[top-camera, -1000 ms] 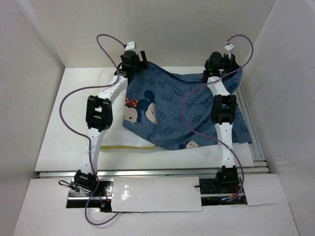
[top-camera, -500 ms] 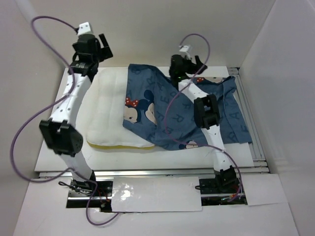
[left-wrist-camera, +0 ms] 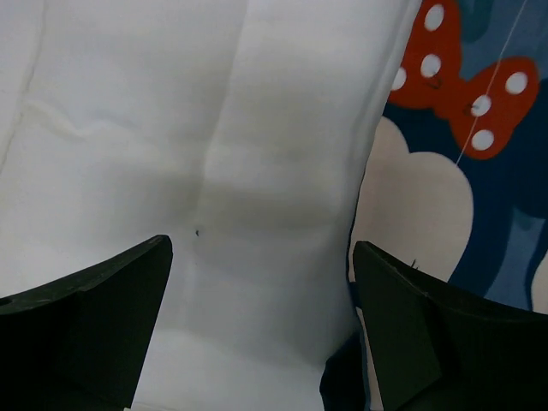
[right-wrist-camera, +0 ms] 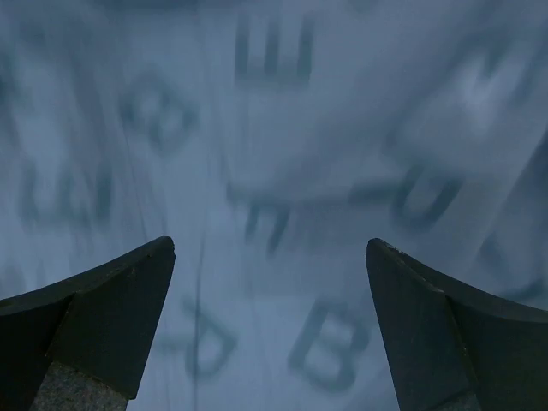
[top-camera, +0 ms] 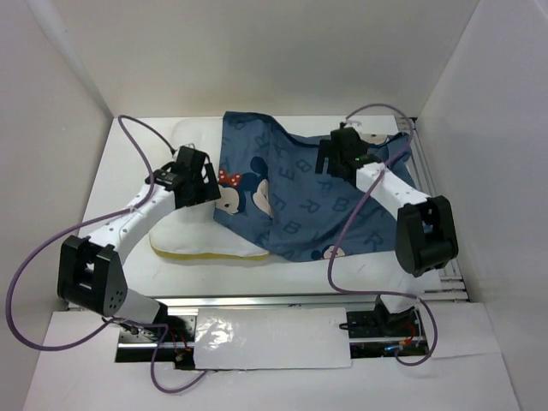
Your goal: Put the pillow into the pillowcase
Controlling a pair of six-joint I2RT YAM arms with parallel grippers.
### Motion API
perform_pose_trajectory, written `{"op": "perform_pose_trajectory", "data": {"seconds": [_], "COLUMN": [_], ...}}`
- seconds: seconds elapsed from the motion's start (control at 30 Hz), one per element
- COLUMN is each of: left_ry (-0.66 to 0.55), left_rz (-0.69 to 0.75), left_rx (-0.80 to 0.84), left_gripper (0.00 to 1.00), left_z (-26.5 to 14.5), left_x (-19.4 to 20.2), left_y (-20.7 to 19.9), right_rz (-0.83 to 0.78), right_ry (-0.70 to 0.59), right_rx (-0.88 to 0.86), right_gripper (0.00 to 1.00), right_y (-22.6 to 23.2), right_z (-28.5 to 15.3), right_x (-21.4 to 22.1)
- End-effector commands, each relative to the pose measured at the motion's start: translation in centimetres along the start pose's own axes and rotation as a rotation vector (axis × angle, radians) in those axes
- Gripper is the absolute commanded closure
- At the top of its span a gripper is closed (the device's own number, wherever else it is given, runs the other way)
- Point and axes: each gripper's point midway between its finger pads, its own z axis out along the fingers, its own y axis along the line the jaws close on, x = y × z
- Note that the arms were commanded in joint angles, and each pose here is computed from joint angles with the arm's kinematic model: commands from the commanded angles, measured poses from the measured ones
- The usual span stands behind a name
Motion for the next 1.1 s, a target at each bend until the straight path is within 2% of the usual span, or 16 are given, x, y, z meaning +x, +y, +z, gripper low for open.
{"op": "perform_pose_trajectory", "data": {"seconds": [0.0, 0.1, 0.17, 0.2, 0.27, 0.3, 0.33, 0.5, 0.63, 0.67, 0.83, 0.93, 1.0, 1.07], "left_ry": [-0.026, 0.085, 0.145, 0.183, 0.188, 0.201, 0.2, 0.119, 0.058, 0.025, -0.069, -0.199, -0.3, -0.344], "left_rz": [-0.106, -0.145, -0.185, -0.18, -0.214, -0.217, -0.238, -0.409, -0.544, -0.614, -0.719, -0.812, -0.806, -0.794], "left_rx": [-0.017, -0.164, -0.241, -0.274, -0.298, -0.312, -0.338, -0.446, -0.5, -0.551, -0.586, -0.564, -0.512, -0.474], "left_gripper": [0.0, 0.0, 0.06, 0.29, 0.48, 0.61, 1.0, 1.0, 1.0, 1.0, 1.0, 1.0, 1.0, 1.0], "left_z": [0.7, 4.4, 5.5, 6.4, 6.9, 7.0, 7.1, 4.4, 1.4, 0.0, -3.7, -7.0, -10.4, -11.0], "left_x": [-0.8, 2.0, 3.1, 4.0, 3.9, 4.4, 4.5, 2.5, 1.1, 0.6, -1.2, -4.2, -7.1, -8.5], "left_y": [-0.3, 2.2, 3.7, 4.4, 5.4, 6.0, 7.0, 11.6, 15.7, 18.0, 19.8, 20.8, 21.2, 20.9], "right_rz": [0.02, -0.002, -0.016, -0.015, -0.013, -0.019, -0.01, -0.003, 0.026, 0.047, 0.16, 0.205, 0.227, 0.237], "right_ry": [0.151, 0.234, 0.299, 0.302, 0.324, 0.361, 0.369, 0.421, 0.434, 0.445, 0.451, 0.426, 0.395, 0.385], "right_rx": [-0.146, -0.159, -0.186, -0.199, -0.207, -0.201, -0.195, -0.067, 0.082, 0.124, 0.193, 0.245, 0.3, 0.302], "right_gripper": [0.0, 0.0, 0.0, 0.0, 0.0, 0.0, 0.0, 0.0, 0.0, 0.0, 0.0, 0.0, 0.0, 0.0], "right_y": [3.3, 3.2, 3.3, 3.3, 3.4, 2.9, 2.7, 0.3, -2.8, -4.0, -7.2, -9.5, -11.3, -11.6], "right_z": [-1.7, -2.6, -2.9, -3.1, -3.2, -3.3, -3.3, -2.4, -1.5, -1.1, -0.4, -0.9, -1.5, -1.5], "right_x": [5.7, 9.4, 12.2, 12.6, 14.0, 15.7, 16.2, 19.0, 19.5, 19.7, 19.3, 17.9, 16.8, 16.5]}}
